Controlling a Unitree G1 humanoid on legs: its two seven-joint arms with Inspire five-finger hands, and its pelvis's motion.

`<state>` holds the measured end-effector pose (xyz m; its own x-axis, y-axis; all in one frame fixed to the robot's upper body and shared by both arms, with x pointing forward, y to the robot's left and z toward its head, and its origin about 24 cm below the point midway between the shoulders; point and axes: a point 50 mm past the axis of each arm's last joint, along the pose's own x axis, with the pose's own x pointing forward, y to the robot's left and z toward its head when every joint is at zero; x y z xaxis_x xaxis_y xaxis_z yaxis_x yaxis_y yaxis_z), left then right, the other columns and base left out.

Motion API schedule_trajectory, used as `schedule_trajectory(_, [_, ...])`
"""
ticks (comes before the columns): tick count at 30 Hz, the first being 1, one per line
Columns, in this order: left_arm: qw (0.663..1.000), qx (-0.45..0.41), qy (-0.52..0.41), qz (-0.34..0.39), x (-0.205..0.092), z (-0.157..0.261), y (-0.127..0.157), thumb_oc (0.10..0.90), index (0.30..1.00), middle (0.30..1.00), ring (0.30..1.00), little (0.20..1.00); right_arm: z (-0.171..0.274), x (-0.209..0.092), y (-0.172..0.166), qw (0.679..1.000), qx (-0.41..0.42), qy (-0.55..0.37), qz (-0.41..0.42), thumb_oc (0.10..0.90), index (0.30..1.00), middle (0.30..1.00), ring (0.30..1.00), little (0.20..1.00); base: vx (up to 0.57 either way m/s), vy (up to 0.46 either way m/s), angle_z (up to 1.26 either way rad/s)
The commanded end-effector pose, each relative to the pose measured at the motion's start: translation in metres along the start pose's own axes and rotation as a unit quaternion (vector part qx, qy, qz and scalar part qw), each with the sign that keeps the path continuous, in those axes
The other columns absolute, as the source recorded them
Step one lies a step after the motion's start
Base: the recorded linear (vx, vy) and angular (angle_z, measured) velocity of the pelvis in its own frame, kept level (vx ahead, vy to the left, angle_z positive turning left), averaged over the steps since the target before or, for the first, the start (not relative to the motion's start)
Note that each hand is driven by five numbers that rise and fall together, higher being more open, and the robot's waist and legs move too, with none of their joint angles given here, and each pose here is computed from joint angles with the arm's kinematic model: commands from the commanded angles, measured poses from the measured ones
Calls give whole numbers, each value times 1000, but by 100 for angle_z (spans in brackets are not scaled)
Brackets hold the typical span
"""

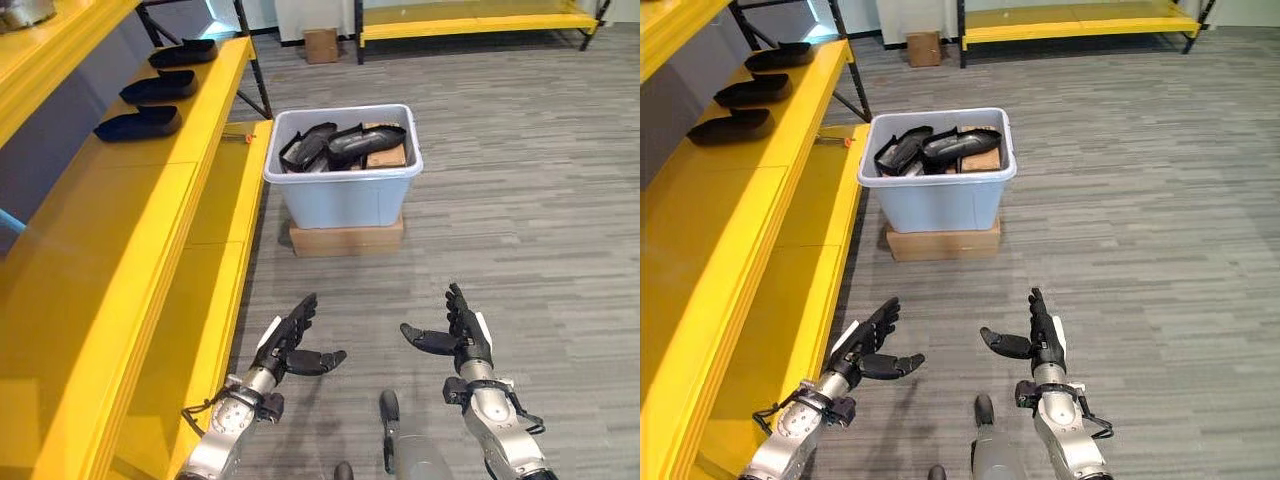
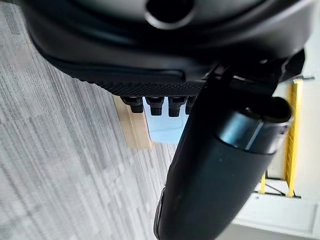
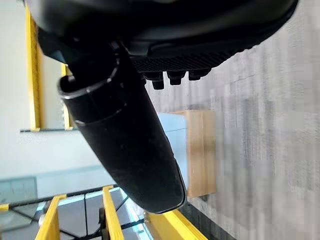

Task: Move parts from the plastic box to the shelf.

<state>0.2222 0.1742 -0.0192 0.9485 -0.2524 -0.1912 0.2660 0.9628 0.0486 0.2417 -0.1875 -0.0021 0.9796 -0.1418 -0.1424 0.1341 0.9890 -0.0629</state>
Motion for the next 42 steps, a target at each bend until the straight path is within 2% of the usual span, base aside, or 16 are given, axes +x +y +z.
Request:
schedule_trajectory(1, [989,-3,-145,0,8,57,8,900,1000,1000,1000,1000,62,13,6,987,6,-160,28,900,1000,1000,1000,1000,357,-232,17])
schedule_trajectory(12, [989,-20,-146,6,12,57,9,900,1000,1000,1000,1000,61,11,-10,987,-9,-163,3,900,1000,1000,1000,1000,220,-193,26])
schedule_trajectory(23, [985,1,-150,89,-9,48,43,900,1000,1000,1000,1000,57,22,9,989,-6,-139,50,900,1000,1000,1000,1000,235,19,-29])
schedule_trajectory(25, [985,50,-142,87,-7,47,45,900,1000,1000,1000,1000,59,26,15,989,11,-131,68,900,1000,1000,1000,1000,318,108,-40])
schedule_trajectory(30, [986,30,-133,95,-4,42,47,900,1000,1000,1000,1000,63,20,21,985,-11,-146,95,900,1000,1000,1000,1000,325,159,-22])
schedule_trajectory(33, [987,16,-132,91,0,40,45,900,1000,1000,1000,1000,63,18,18,983,-37,-155,87,900,1000,1000,1000,1000,514,188,13])
schedule_trajectory(42, [990,55,-120,47,-5,44,45,900,1000,1000,1000,1000,59,14,8,987,-4,-150,51,900,1000,1000,1000,1000,411,121,-8])
